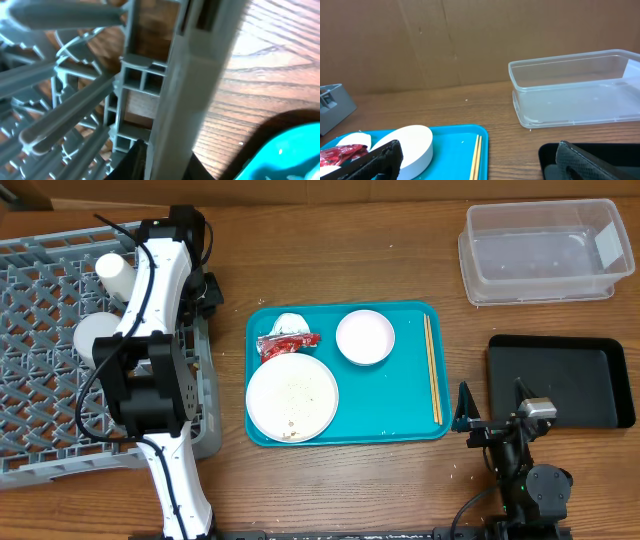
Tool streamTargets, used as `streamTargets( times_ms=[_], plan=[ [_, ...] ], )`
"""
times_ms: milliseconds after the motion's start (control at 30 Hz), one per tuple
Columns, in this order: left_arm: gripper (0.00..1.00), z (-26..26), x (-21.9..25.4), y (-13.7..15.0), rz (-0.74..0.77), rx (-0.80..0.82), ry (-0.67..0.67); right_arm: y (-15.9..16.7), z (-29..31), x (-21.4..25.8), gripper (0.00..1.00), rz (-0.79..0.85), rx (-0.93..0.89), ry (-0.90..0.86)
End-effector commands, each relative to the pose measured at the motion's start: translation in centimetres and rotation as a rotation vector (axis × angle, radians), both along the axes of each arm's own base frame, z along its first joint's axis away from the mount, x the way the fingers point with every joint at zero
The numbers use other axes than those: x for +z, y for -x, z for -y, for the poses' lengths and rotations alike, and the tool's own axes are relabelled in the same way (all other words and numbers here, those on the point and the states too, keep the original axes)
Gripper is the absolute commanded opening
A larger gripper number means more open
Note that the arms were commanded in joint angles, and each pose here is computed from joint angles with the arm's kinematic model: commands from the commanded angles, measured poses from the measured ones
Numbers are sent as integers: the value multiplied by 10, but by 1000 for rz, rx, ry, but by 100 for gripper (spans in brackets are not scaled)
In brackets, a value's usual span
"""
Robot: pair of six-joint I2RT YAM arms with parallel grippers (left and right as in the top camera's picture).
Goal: Sort waste into correct bins and load items into the dishwasher
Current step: 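Grip the rack's right edge with the left gripper and pull it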
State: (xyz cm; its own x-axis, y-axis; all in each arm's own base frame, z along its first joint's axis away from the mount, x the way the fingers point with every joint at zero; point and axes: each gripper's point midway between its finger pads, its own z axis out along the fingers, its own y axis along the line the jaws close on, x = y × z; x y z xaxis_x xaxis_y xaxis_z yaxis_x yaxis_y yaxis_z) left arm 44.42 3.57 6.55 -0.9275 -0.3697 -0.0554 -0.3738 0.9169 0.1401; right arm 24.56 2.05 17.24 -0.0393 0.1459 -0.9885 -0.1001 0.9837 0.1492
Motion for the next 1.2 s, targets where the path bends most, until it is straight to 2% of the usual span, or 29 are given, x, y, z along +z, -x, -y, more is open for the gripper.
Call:
streamTargets(
  times_ms=[0,33,333,700,933,1167],
  plan=[
    [7,11,-11,4,-22,-20,41,0,1,-2,100,2,-3,-4],
    [4,11,-11,4,-21,-27,42,0,1,-2,100,2,-3,-4],
    [4,11,-11,0,-16,-116,40,0,1,-2,100,2,-3,-4],
    [4,11,-11,5,-76,-405,45,0,1,-2,100,2,-3,-4],
    [4,11,-11,2,-81,-535,43,0,1,-2,100,2,-3,-4],
    [4,13,-11,-7,-48,-573,41,0,1,-2,100,2,-3,-4]
  ],
)
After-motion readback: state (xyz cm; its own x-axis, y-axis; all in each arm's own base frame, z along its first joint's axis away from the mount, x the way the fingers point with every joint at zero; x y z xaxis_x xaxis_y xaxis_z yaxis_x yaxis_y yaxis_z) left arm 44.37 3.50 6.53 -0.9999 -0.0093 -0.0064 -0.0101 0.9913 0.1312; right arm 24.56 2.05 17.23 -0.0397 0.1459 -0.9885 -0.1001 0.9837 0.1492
